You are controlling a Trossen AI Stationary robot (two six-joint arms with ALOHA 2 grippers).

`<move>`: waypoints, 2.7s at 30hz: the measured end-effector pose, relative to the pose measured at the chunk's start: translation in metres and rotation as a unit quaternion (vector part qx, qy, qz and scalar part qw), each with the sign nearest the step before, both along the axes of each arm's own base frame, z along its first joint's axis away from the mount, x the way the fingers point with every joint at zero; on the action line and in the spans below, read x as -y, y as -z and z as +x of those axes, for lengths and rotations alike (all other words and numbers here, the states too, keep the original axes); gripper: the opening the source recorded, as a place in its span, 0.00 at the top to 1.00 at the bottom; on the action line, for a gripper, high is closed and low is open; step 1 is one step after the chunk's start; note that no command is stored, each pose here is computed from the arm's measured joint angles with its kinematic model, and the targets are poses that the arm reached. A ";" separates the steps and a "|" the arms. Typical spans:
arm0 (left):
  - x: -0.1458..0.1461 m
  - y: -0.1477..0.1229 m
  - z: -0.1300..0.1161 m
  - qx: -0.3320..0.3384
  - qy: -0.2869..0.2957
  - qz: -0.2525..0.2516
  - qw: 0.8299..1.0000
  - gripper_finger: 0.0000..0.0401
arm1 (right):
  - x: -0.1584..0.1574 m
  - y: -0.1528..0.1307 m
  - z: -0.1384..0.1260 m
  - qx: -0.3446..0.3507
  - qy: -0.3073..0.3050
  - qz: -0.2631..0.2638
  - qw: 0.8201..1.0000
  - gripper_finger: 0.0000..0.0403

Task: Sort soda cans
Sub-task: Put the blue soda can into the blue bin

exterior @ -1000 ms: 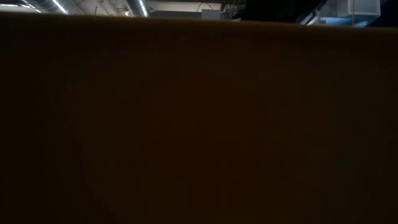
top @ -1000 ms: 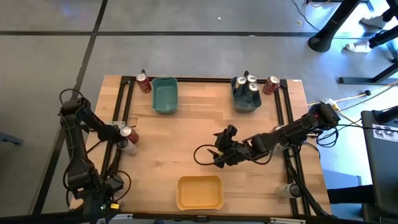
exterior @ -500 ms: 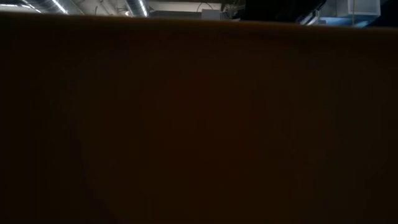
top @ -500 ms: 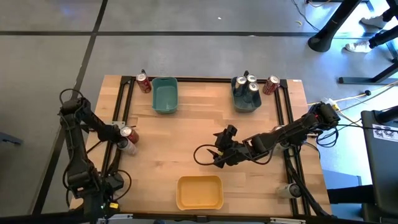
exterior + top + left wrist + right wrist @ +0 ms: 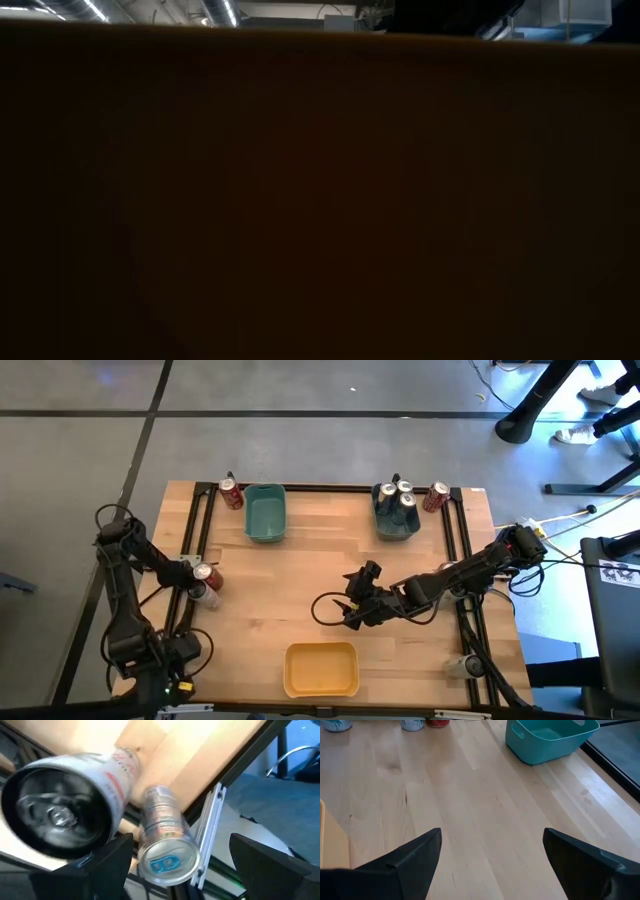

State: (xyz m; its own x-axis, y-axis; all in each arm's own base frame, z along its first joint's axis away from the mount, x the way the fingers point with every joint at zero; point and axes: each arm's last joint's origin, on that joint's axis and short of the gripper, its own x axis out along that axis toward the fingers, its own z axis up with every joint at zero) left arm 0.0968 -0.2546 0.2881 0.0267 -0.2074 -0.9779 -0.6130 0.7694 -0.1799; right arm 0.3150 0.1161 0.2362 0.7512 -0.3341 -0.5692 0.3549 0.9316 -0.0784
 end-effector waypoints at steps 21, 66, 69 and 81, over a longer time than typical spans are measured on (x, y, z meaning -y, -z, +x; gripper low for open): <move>0.019 0.012 -0.016 0.009 0.129 0.005 0.992 0.21 | 0.000 0.002 0.001 -0.004 0.000 -0.013 1.000 0.14; -0.002 -0.019 0.076 0.030 0.147 -0.003 0.989 0.43 | -0.008 0.003 0.000 -0.040 -0.099 0.081 0.991 0.14; -0.018 -0.032 0.087 0.038 0.163 0.026 0.986 0.43 | -0.007 0.000 -0.002 -0.044 -0.107 0.084 0.990 0.14; -0.106 -0.057 0.146 0.051 0.206 0.124 0.969 0.43 | 0.010 -0.039 -0.038 -0.044 -0.088 0.066 0.993 0.14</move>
State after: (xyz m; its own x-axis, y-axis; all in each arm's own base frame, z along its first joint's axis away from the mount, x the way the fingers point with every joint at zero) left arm 0.2424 -0.1488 0.3453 0.0901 0.0203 -0.9957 -0.2343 0.9722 -0.0014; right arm 0.2773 0.1063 0.2750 0.7368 -0.1208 -0.6652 0.1833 0.9827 0.0245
